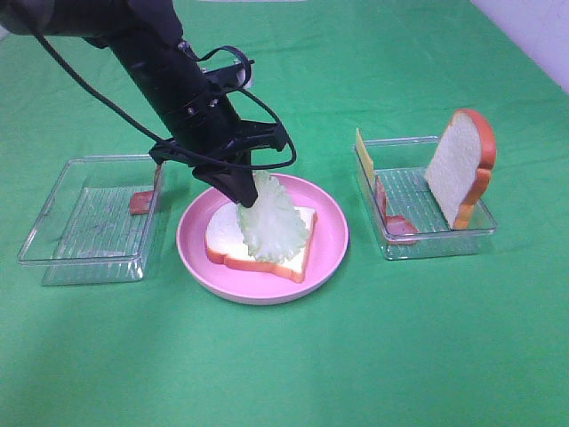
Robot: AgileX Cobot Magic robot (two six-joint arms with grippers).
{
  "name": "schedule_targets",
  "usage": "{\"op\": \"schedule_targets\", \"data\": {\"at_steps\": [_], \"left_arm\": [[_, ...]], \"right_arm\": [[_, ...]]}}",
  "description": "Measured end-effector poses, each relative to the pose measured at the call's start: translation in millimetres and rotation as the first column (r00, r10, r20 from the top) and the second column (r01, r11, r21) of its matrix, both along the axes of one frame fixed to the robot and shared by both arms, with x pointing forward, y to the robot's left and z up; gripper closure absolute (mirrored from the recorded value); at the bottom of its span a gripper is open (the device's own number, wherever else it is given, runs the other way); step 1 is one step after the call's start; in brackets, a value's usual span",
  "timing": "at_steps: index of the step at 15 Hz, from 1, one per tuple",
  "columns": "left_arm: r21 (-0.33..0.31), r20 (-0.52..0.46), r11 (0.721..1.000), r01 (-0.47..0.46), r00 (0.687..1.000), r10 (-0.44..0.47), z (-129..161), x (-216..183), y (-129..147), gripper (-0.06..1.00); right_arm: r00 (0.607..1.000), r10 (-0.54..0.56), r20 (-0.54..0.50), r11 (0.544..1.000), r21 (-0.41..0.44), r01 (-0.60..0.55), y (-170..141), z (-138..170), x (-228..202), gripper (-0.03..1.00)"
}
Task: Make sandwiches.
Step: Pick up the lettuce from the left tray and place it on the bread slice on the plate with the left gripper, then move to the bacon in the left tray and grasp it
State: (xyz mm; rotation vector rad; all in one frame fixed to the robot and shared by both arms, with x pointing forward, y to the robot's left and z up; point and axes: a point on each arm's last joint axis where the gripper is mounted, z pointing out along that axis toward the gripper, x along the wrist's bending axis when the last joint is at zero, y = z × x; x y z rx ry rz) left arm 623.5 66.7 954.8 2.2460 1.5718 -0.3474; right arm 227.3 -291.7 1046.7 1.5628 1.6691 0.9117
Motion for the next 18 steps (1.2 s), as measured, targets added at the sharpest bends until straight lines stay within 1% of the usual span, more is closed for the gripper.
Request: {"op": "schedule_targets", "data": {"at_steps": [1, 4, 5, 6, 8, 10, 12, 13, 14, 16, 18], "left_arm": [[0.012, 0.015, 1.0, -0.007, 1.0, 0.007, 0, 2, 1, 0.94], [0.01, 0.036, 1.0, -0.023, 0.999, 0.022, 0, 4, 1, 0.94], [0.011, 0.042, 1.0, -0.024, 0.999, 0.023, 0, 4, 1, 0.92], [0.014, 0.042, 1.0, -0.023, 0.999, 0.022, 0, 4, 1, 0.74], [0.017, 0.03, 0.999, -0.027, 0.999, 0.026, -1, 4, 1, 0.44], [0.019, 0.021, 0.999, -0.03, 0.999, 0.03, -1, 3, 2, 0.3], [0.022, 0.042, 0.999, -0.039, 0.998, 0.038, 9, 2, 3, 0.25], [0.028, 0.064, 0.998, -0.051, 0.997, 0.049, 20, 1, 6, 0.24], [0.043, 0.102, 0.995, -0.089, 0.991, 0.084, 38, 4, 9, 0.24], [0.114, 0.143, 0.986, -0.126, 0.984, 0.109, 58, 10, 14, 0.23], [0.202, 0.194, 0.962, -0.183, 0.97, 0.144, 79, 16, 23, 0.23]], "right_arm": [[1.0, 0.0, 0.0, 1.0, 0.0, 0.0, 0, 0, 0, 0.25], [1.0, 0.0, 0.0, 1.0, 0.0, 0.0, 0, 0, 0, 0.25], [1.0, 0.0, 0.0, 1.0, 0.0, 0.0, 0, 0, 0, 0.25], [1.0, 0.0, 0.0, 1.0, 0.0, 0.0, 0, 0, 0, 0.25], [1.0, 0.0, 0.0, 1.0, 0.0, 0.0, 0, 0, 0, 0.25], [1.0, 0.0, 0.0, 1.0, 0.0, 0.0, 0, 0, 0, 0.25], [1.0, 0.0, 0.0, 1.0, 0.0, 0.0, 0, 0, 0, 0.25], [1.0, 0.0, 0.0, 1.0, 0.0, 0.0, 0, 0, 0, 0.25], [1.0, 0.0, 0.0, 1.0, 0.0, 0.0, 0, 0, 0, 0.25], [1.0, 0.0, 0.0, 1.0, 0.0, 0.0, 0, 0, 0, 0.25], [1.0, 0.0, 0.0, 1.0, 0.0, 0.0, 0, 0, 0, 0.25]]}}
